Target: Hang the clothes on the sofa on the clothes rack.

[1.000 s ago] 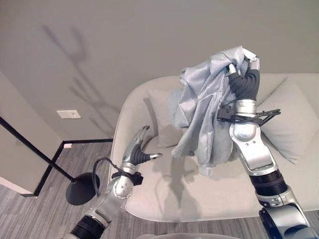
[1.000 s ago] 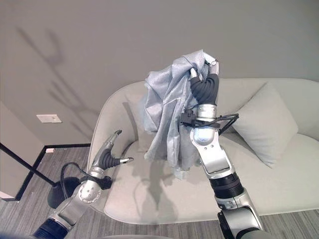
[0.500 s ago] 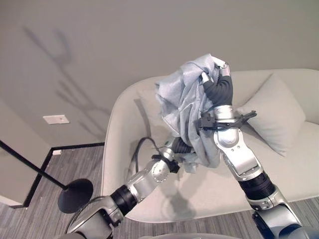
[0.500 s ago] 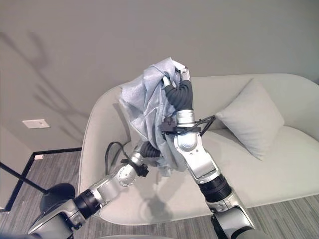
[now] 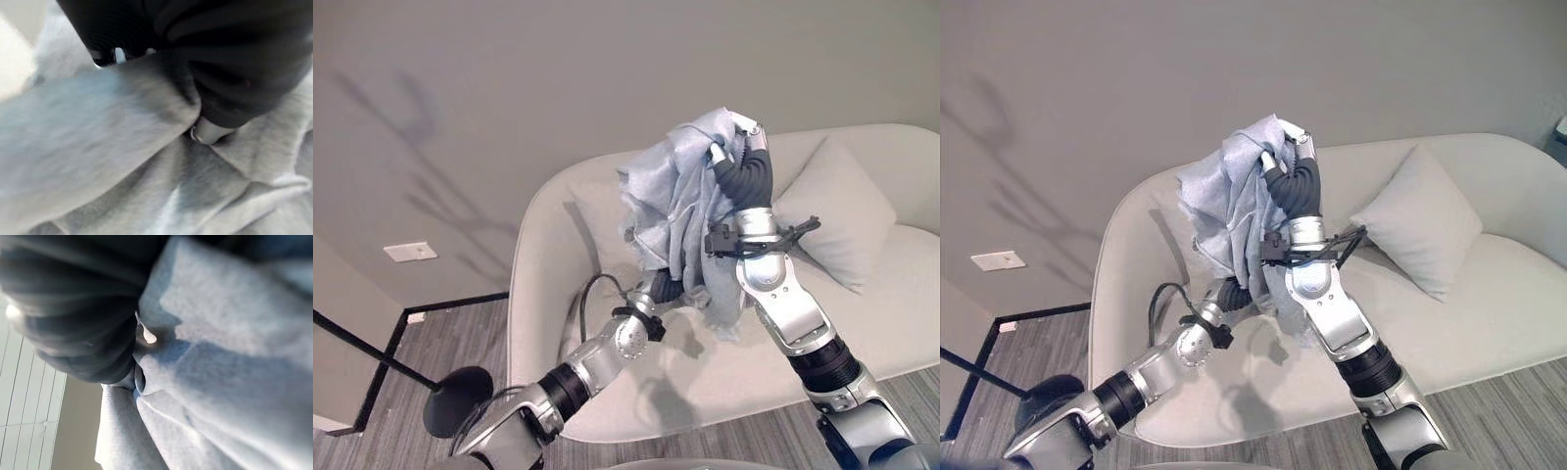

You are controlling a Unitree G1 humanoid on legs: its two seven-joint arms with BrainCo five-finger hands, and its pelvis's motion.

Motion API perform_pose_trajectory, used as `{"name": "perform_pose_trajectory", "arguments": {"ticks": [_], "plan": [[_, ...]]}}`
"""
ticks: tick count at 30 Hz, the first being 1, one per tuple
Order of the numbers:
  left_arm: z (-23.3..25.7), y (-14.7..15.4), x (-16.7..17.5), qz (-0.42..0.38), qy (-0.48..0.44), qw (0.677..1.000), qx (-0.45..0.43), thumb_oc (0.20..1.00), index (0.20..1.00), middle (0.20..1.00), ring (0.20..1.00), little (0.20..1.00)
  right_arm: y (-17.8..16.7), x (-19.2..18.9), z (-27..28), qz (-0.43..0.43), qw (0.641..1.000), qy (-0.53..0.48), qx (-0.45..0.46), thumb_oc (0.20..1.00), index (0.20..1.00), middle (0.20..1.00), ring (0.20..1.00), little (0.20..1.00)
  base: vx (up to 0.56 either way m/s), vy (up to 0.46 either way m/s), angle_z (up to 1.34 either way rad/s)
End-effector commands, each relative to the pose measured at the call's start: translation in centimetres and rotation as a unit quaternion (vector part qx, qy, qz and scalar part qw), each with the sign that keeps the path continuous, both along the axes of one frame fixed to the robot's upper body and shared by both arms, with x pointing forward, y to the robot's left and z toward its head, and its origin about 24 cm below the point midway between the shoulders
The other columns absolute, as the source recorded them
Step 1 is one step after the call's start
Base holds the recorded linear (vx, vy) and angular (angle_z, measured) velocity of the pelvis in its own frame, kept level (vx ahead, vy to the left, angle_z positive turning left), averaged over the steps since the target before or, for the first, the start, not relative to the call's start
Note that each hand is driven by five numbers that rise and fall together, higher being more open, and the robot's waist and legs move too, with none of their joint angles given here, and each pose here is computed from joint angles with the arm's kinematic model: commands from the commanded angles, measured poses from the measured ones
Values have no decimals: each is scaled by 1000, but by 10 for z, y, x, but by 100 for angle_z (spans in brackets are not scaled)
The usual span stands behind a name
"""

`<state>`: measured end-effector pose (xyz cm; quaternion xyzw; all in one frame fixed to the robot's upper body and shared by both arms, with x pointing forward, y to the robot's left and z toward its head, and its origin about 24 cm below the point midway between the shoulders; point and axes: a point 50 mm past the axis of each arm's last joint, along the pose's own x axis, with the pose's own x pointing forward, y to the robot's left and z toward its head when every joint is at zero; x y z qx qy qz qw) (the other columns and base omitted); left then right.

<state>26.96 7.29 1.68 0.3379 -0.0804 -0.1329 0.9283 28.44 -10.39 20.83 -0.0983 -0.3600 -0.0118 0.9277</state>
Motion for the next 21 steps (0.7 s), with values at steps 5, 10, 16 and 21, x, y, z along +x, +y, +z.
{"name": "perform_pose_trajectory", "arguments": {"ticks": [5, 10, 16, 21], "plan": [[2, 99, -19, 156, -5, 987, -36, 200, 200, 200, 200, 200, -57, -35, 14, -105, 990, -92, -29, 200, 200, 200, 200, 200, -12, -55, 9], [9, 141, -45, 227, -16, 972, -60, 200, 200, 200, 200, 200, -75, -47, -10, -115, 990, -44, -74, 200, 200, 200, 200, 200, -54, -93, 20], [28, 174, -61, 278, -84, 956, -51, 200, 200, 200, 200, 200, -73, -58, -22, -60, 987, -37, -146, 200, 200, 200, 200, 200, -100, -111, 27], [53, 178, -60, 281, -146, 947, -61, 200, 200, 200, 200, 200, -68, -57, -22, -34, 981, -42, -185, 200, 200, 200, 200, 200, -225, -41, 35]]}}
